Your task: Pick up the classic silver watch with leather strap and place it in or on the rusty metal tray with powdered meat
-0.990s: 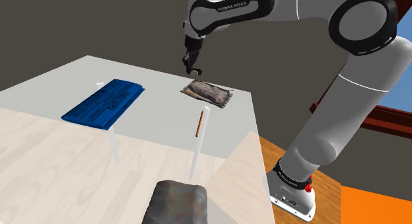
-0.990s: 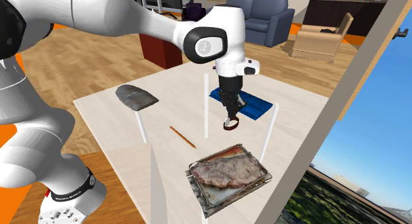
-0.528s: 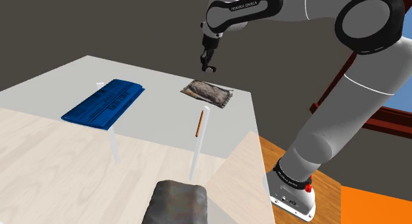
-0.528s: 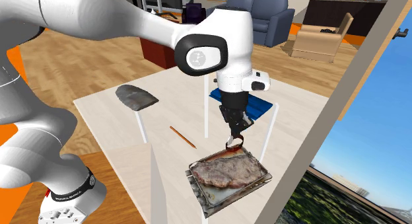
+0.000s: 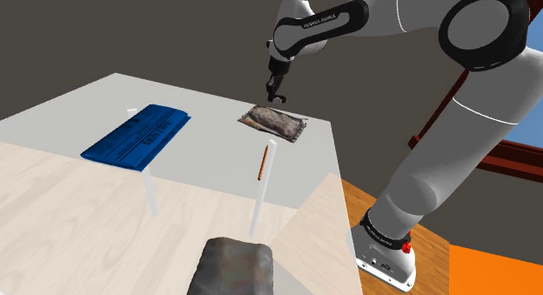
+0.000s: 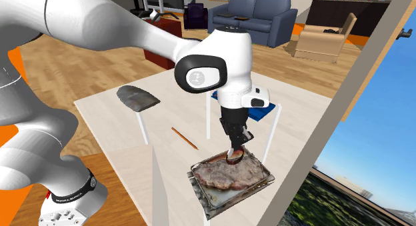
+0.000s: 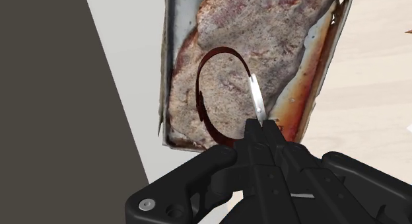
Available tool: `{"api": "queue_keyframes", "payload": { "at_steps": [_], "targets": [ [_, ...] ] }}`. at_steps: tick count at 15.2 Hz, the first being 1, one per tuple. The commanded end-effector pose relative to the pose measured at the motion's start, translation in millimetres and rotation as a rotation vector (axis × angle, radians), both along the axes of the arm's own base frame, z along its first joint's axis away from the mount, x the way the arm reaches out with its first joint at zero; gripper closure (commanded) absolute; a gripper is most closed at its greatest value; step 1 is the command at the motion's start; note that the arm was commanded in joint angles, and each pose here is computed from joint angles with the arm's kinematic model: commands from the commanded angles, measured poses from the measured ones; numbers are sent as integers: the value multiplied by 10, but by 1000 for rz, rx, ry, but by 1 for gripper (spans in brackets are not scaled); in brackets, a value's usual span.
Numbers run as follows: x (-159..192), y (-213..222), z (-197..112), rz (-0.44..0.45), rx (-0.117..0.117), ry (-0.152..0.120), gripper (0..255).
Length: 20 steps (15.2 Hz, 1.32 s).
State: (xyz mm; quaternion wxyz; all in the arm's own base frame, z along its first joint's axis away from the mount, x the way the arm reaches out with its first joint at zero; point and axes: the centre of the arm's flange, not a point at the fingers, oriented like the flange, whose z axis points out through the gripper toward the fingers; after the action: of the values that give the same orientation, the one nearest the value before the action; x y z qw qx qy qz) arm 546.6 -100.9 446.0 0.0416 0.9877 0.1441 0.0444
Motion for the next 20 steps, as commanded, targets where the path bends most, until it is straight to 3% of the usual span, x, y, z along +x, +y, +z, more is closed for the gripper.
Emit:
{"api": "queue_keyframes", "payload": {
  "at_steps": [1,8,16,17,20],
  "targets": [
    [4,7,-113,0,0,0,255],
    [4,7,-517,0,0,0,255],
    [4,7,-517,0,0,0,255],
    [4,7,-517,0,0,0,0],
    [4,7,-517,0,0,0,0]
  ]
}}
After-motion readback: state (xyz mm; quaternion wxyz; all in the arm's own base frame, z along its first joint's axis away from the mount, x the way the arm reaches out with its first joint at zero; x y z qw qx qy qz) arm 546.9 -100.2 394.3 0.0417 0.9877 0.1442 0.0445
